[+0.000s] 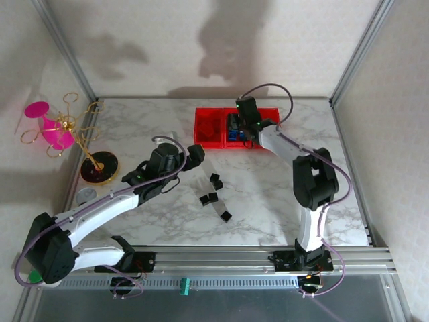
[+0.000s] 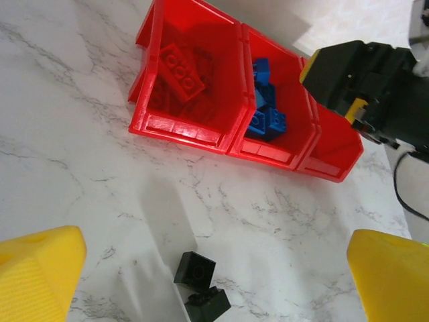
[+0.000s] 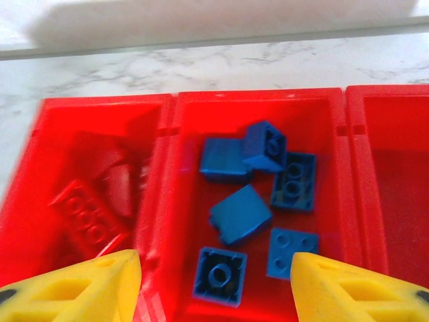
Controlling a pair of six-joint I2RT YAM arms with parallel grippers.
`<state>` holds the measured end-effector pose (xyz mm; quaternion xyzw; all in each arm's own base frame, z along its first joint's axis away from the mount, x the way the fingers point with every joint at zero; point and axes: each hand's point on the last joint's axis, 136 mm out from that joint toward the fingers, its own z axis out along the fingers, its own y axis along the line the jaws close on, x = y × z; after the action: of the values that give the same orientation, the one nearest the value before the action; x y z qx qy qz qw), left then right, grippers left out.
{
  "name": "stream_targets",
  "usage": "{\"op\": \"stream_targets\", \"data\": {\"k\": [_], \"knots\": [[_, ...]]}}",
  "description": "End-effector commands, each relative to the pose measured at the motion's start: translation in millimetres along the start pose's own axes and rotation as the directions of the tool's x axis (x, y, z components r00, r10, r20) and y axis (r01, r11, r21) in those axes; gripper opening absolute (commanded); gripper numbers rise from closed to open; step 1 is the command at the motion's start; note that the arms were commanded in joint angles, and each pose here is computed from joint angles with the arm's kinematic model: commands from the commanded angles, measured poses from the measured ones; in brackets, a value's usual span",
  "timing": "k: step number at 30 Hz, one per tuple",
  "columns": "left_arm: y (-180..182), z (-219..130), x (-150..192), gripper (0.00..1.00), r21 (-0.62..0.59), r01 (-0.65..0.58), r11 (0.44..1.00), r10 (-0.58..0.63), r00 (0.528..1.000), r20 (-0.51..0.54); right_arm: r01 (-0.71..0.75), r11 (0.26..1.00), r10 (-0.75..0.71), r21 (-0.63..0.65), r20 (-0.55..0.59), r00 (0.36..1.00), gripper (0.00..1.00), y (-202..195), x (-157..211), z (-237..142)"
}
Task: Sort the legos into containers by color
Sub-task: Place the lego in the container, then pick up the lego from the center of the table.
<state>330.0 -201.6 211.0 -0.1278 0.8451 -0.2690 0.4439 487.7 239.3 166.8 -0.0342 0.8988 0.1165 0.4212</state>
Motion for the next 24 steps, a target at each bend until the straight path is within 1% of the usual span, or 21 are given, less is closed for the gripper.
{"op": "stream_targets", "data": {"k": [1, 7, 12, 13, 15, 19, 22, 24], "knots": [[-5, -11, 1, 0.99, 0.027, 0.004, 1.000, -0.004, 1.000, -0.010, -0.004, 0.999, 0.002, -0.046, -0.028, 1.000, 0.62, 13, 19, -23], [6, -23, 13, 0.99, 0.014, 0.016, 1.000, -0.016, 0.999, -0.030, 0.049, 0.995, -0.059, -0.089, -0.116, 0.992, 0.65, 32, 64, -52], [21, -26, 29, 1.00, -0.009, 0.025, 1.000, -0.025, 0.998, -0.060, 0.075, 0.989, -0.096, -0.128, -0.172, 0.980, 0.67, 45, 103, -71], [24, -26, 31, 1.00, -0.017, 0.030, 0.999, -0.031, 0.998, -0.061, 0.082, 0.988, -0.105, -0.128, -0.182, 0.978, 0.68, 44, 110, -73], [28, -27, 35, 1.00, -0.020, 0.045, 0.999, -0.046, 0.997, -0.067, 0.115, 0.979, -0.149, -0.170, -0.209, 0.966, 0.71, 58, 131, -80], [36, -28, 44, 1.00, -0.029, 0.075, 0.997, -0.077, 0.995, -0.071, 0.141, 0.976, -0.182, -0.169, -0.262, 0.948, 0.75, 63, 167, -87], [47, -27, 50, 0.99, -0.070, 0.080, 0.994, -0.086, 0.993, -0.080, 0.147, 0.971, -0.198, -0.186, -0.294, 0.935, 0.75, 70, 192, -92], [51, -27, 53, 1.00, -0.084, 0.081, 0.993, -0.088, 0.993, -0.084, 0.168, 0.971, -0.215, -0.170, -0.311, 0.926, 0.76, 68, 207, -91]]}}
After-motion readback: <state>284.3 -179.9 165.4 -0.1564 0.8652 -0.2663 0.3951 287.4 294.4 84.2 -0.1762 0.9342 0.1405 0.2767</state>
